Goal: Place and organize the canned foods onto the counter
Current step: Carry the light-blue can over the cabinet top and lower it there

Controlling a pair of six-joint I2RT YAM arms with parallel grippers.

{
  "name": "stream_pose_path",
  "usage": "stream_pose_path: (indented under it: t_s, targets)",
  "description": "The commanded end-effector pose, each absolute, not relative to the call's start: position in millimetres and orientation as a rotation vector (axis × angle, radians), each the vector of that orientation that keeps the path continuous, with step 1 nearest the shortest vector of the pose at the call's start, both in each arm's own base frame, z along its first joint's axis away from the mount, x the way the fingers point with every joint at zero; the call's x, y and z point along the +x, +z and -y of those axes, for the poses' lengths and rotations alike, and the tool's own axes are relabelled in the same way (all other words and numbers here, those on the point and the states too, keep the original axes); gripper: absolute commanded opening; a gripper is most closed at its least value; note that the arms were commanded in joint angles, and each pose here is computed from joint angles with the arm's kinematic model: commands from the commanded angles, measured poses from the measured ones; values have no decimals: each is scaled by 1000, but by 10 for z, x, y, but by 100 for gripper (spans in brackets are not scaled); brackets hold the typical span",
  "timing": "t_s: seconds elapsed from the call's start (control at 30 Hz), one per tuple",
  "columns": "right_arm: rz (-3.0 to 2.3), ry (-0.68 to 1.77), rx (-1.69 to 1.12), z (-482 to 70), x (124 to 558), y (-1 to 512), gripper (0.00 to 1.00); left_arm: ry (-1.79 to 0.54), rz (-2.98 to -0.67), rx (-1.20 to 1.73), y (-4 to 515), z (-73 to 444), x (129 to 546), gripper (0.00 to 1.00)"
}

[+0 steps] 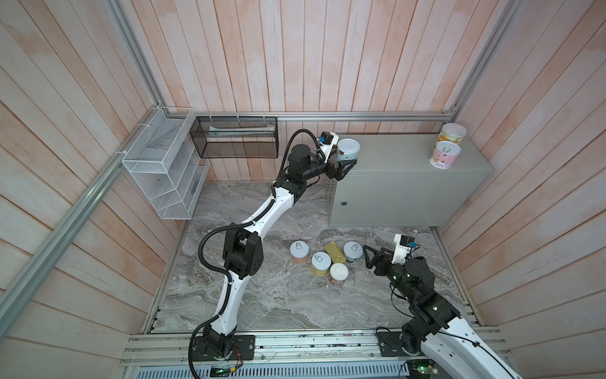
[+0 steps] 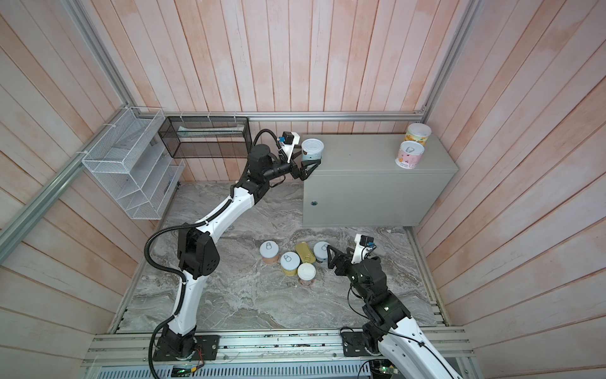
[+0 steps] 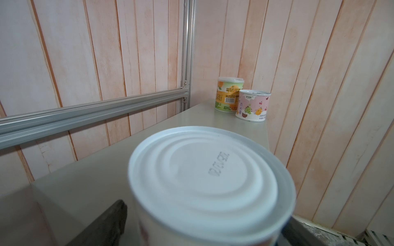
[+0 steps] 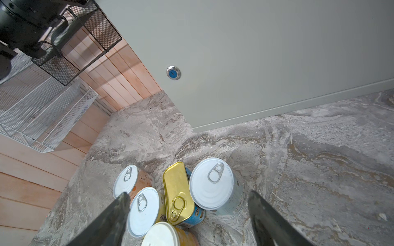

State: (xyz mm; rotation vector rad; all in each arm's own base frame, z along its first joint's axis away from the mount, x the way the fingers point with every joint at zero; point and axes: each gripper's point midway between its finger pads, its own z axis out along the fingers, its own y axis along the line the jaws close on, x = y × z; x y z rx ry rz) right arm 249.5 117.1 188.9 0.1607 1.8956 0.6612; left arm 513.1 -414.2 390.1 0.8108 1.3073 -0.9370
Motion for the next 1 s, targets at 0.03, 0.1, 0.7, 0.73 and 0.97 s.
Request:
stream_pose_path:
  t_s: [0.03, 0.1, 0.7, 0.73, 0.97]
  targets:
    - [-1897, 655, 137, -1197, 2512, 1941, 86, -918, -1294, 811, 4109, 4073, 5021, 100]
    - [-1897, 666, 135, -1216, 2516, 1935, 86, -920, -1292, 814, 4110, 4067, 5001, 100]
    - [-1935, 662, 131, -1253, 2546, 1835, 86, -910, -1298, 801, 4044, 3895, 4748, 100]
    - [-1937, 661, 131, -1253, 2546, 1827, 87, -905, -1297, 795, 4039, 3871, 4729, 100]
    - [-1941, 658, 135, -1255, 2559, 1808, 86, -806, -1288, 758, 4043, 3735, 4734, 100]
